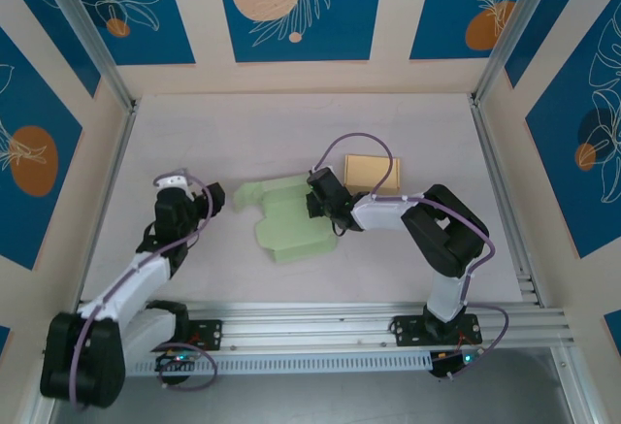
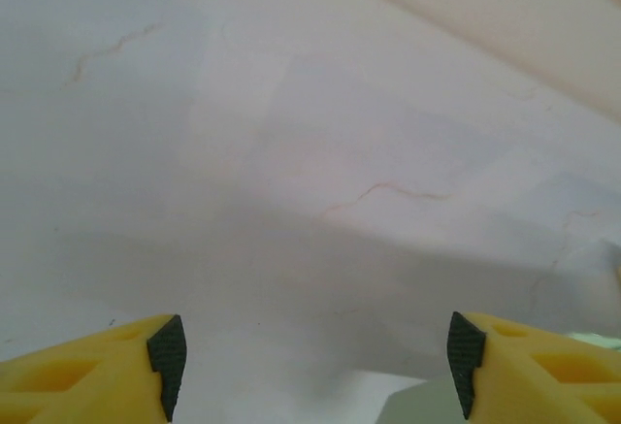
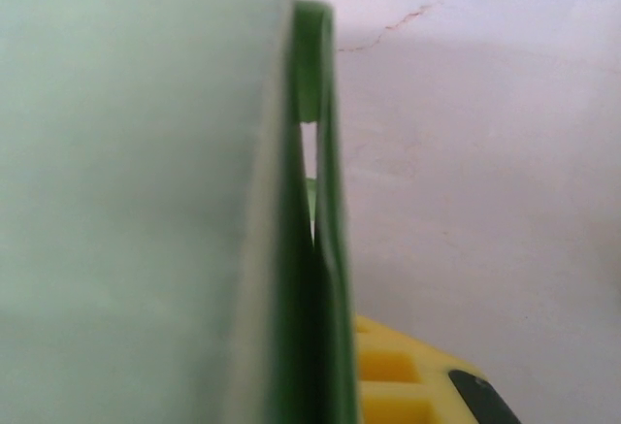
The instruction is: Fold the paper box
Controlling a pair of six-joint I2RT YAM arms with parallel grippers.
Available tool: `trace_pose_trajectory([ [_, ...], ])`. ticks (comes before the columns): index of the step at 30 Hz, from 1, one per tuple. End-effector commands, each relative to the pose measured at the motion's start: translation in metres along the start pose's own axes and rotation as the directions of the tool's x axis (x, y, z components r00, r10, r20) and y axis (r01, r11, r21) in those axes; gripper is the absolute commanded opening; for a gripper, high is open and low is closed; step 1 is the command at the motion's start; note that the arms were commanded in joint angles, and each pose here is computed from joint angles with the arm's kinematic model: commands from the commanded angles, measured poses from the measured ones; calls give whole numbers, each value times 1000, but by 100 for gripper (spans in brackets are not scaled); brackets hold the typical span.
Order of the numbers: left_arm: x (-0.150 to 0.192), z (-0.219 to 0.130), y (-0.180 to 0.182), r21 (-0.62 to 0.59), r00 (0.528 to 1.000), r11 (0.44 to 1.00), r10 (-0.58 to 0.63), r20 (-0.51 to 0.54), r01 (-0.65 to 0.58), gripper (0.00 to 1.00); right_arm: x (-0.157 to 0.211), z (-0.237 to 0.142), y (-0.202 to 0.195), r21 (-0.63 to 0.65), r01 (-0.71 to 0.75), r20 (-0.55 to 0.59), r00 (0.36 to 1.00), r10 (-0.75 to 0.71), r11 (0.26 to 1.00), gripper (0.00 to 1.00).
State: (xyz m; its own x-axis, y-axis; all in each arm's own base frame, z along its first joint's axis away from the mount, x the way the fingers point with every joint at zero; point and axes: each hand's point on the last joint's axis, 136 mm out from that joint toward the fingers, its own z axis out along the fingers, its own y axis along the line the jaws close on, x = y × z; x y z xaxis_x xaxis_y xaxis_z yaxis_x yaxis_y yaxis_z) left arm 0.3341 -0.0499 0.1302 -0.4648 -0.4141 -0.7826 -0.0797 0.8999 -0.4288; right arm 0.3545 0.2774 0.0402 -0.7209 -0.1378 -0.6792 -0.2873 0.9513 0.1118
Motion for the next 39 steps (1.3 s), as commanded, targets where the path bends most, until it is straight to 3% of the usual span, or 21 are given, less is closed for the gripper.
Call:
trace_pose_trajectory([
  [1, -34, 16, -28, 120, 999, 993, 3, 42, -8, 68, 3, -4, 10, -37, 30, -27, 999, -31, 999, 9],
  [6, -24, 46, -37, 188, 999, 982, -25, -21, 28, 56, 4, -2, 10, -22, 50, -45, 998, -51, 999, 9],
  [10, -4, 62, -38, 218, 996, 974, -39, -82, 56, 54, 4, 1, 13, -25, 45, -58, 997, -47, 999, 9],
  [14, 18, 67, -45, 273, 987, 958, -52, -154, 93, 44, 4, 4, 12, -10, 44, -73, 996, -45, 999, 10],
  [27, 74, 44, -57, 265, 972, 959, -39, -233, 102, 39, 7, 10, 5, 44, 7, -102, 995, -3, 999, 10],
  [39, 98, 20, -79, 312, 960, 949, 122, -254, -38, 39, 5, 9, 7, 37, 5, -101, 995, -1, 999, 10],
])
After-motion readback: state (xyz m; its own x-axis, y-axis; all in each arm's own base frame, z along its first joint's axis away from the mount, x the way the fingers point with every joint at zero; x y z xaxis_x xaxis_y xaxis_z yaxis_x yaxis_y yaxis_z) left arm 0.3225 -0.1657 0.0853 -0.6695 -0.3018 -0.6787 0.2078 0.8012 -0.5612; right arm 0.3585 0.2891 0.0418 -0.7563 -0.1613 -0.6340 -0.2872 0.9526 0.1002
